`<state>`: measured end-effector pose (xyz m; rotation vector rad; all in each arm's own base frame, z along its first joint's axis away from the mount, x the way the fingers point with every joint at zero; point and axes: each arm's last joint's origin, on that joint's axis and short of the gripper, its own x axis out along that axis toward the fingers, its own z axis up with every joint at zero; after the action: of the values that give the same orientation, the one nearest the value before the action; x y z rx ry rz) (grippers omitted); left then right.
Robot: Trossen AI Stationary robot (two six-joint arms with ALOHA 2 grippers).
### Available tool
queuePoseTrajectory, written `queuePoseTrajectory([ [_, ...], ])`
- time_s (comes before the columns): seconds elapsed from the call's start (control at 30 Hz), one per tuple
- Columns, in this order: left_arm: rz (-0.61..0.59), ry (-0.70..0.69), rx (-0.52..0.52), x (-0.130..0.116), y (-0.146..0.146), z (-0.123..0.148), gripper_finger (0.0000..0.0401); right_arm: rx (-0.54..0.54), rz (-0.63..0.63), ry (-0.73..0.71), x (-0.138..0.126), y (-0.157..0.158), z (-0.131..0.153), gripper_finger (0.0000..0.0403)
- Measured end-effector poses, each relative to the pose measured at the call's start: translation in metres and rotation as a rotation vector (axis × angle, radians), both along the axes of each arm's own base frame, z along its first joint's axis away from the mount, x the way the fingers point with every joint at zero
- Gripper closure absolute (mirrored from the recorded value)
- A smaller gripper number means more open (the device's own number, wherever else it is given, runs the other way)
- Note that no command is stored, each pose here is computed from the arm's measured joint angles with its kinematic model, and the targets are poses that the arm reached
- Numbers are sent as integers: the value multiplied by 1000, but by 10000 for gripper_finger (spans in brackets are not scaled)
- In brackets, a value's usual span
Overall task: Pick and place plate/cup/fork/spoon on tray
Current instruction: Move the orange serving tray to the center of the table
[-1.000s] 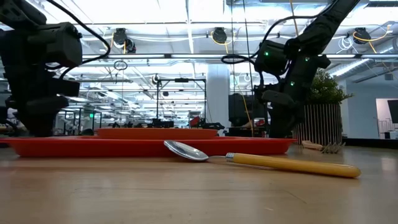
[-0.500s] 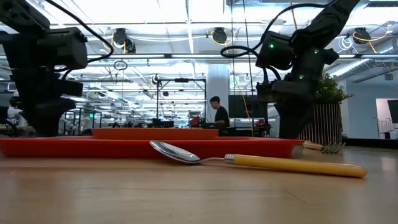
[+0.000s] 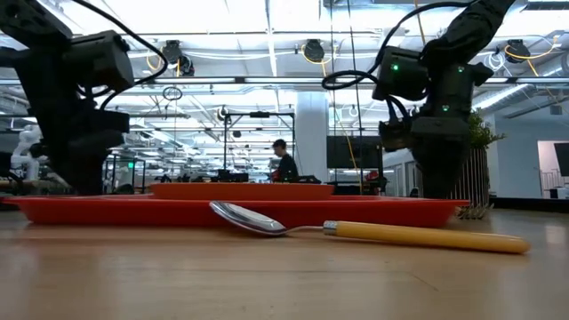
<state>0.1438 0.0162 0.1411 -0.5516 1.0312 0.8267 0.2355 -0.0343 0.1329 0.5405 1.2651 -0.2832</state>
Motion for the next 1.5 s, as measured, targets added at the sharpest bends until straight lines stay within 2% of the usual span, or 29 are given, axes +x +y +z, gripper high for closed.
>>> queuePoseTrajectory([
  [0.27, -47, -46, -50, 4, -9, 1, 284, 1, -34, 42, -9, -6, 4, 312],
  [0.47, -90, -108, -77, 10, -14, 3, 284, -99, -75, 55, -20, -9, 17, 312],
  [0.87, -95, -97, -27, 10, -12, 4, 284, -54, -58, 31, -19, 4, 22, 312],
  [0.93, -95, -160, -31, 16, -11, 8, 283, -34, -41, -12, -14, 7, 23, 312],
  [1.17, -146, -243, -14, 24, -12, 12, 283, -39, -30, -98, -4, 13, 26, 312],
  [1.5, -183, -147, -24, 19, -12, 13, 283, -32, -33, -8, -12, 12, 22, 312],
])
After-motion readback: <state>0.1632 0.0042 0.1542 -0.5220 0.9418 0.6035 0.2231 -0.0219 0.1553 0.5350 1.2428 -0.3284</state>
